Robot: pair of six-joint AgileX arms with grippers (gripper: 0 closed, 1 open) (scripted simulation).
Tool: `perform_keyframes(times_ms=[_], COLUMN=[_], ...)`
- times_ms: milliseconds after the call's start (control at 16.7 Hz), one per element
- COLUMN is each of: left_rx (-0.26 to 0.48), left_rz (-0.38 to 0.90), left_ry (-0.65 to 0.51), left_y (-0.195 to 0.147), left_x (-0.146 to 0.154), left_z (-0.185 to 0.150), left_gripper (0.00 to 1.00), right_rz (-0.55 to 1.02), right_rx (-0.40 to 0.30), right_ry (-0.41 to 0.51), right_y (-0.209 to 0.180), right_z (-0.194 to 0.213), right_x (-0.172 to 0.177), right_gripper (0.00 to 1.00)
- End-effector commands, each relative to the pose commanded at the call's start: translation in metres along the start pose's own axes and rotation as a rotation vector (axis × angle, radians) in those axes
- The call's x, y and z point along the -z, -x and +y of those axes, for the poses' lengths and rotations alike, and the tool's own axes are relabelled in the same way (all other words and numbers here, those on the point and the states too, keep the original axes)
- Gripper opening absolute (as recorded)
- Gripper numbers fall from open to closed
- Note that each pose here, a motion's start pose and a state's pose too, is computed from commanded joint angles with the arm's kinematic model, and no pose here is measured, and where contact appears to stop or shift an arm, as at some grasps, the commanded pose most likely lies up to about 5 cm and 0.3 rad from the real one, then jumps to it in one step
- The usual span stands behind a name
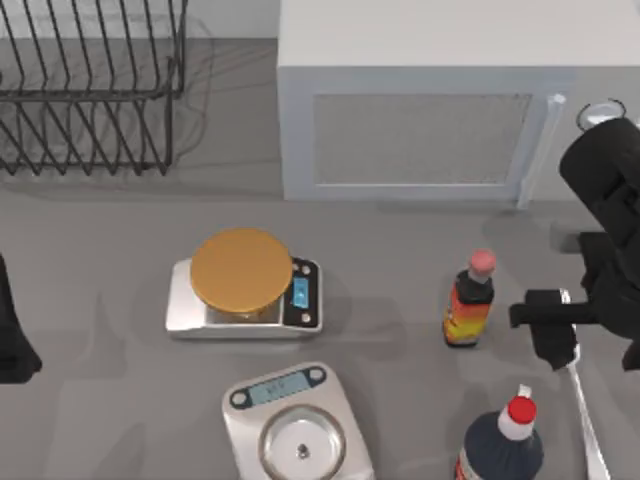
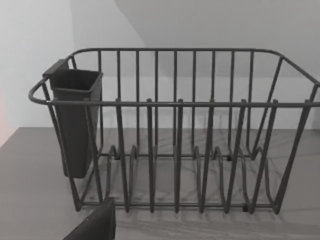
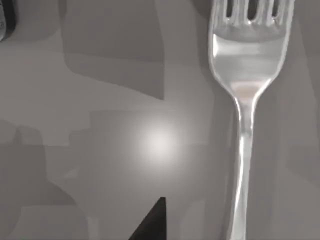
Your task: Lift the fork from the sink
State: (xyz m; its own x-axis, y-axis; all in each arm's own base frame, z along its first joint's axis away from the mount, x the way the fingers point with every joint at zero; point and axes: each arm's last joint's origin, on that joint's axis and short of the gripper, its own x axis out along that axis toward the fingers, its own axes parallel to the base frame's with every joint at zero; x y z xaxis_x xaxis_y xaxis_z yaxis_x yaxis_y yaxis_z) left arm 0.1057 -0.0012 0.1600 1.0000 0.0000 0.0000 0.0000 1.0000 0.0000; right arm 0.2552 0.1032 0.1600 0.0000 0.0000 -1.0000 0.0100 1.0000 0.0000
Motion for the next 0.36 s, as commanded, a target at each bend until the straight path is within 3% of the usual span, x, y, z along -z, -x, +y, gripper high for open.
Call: perform_keyframes(times_ms=[360], left_rx=[0.000], left_rz=[0.000], left_ry=[0.000], left_y=[0.0000], left_x=[0.0000], left_z=[0.0000], left_gripper=[1.00], right_rz=[0.000], right_rx=[0.000], right_ry=[0.000], right_y=[0.0000], right_z=[0.0000], right_x=[0.0000], right_gripper=[1.00])
